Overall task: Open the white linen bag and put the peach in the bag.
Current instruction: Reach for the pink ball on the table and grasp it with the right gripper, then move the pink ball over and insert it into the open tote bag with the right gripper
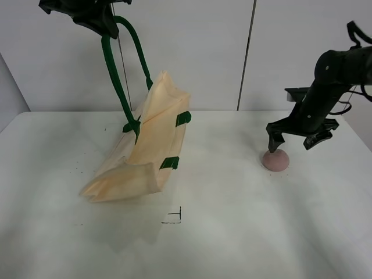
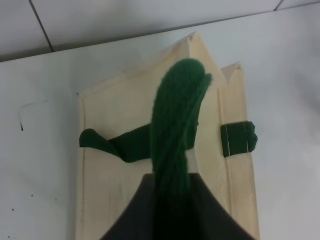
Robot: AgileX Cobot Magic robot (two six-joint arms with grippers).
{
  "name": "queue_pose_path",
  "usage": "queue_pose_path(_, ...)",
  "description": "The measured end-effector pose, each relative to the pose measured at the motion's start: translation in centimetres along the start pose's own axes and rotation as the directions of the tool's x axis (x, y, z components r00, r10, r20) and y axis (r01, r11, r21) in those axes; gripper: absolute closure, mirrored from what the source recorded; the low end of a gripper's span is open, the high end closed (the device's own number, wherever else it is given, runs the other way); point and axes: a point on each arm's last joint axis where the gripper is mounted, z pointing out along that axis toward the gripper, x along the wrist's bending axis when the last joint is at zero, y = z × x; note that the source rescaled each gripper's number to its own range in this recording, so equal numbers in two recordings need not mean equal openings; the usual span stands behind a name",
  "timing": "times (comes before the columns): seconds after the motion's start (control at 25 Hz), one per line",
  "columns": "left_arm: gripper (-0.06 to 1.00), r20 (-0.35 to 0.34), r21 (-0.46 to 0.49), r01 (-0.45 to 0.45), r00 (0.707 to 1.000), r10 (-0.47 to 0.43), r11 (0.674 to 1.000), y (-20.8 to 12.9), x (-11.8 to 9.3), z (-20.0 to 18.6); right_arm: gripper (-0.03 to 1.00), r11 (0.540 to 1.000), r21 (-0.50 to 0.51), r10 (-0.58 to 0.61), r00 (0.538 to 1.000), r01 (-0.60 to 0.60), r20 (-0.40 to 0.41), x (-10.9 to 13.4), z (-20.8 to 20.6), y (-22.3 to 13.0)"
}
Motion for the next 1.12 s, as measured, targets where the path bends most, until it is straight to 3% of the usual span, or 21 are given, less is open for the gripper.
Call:
queue_pose_path(0.32,0.94,0.0,0.0,0.0,1.0,0.0,1.0,0.0,0.0,0.0,-0.03,0.998,-0.043,-0.047,0.999,0.047,0.002,0.9,2.8,0.7)
queue_pose_path(0.64,0.94,0.0,0.0,0.0,1.0,0.0,1.0,0.0,0.0,0.0,-0.03,0.999,0.0,-0.041,0.999,0.041,-0.001,0.7,5.5,0.4)
queue_pose_path(0.8,0.94,0.0,0.0,0.0,1.0,0.0,1.0,0.0,0.0,0.0,0.21,0.999,-0.007,-0.037,0.999,0.037,-0.004,0.8,5.5,0.4)
queue_pose_path(0.92,0.94,0.0,0.0,0.0,1.0,0.0,1.0,0.0,0.0,0.0,0.5,0.999,-0.003,-0.039,0.999,0.039,-0.003,0.8,5.5,0.4)
queue_pose_path(1.04,0.94,0.0,0.0,0.0,1.0,0.0,1.0,0.0,0.0,0.0,0.89,0.999,-0.008,-0.037,0.999,0.037,-0.004,0.8,5.3,0.5)
queue_pose_path(1.12,0.94,0.0,0.0,0.0,1.0,0.0,1.0,0.0,0.0,0.0,0.97,1.0,-0.015,-0.027,0.999,0.027,-0.017,0.9,4.8,0.7)
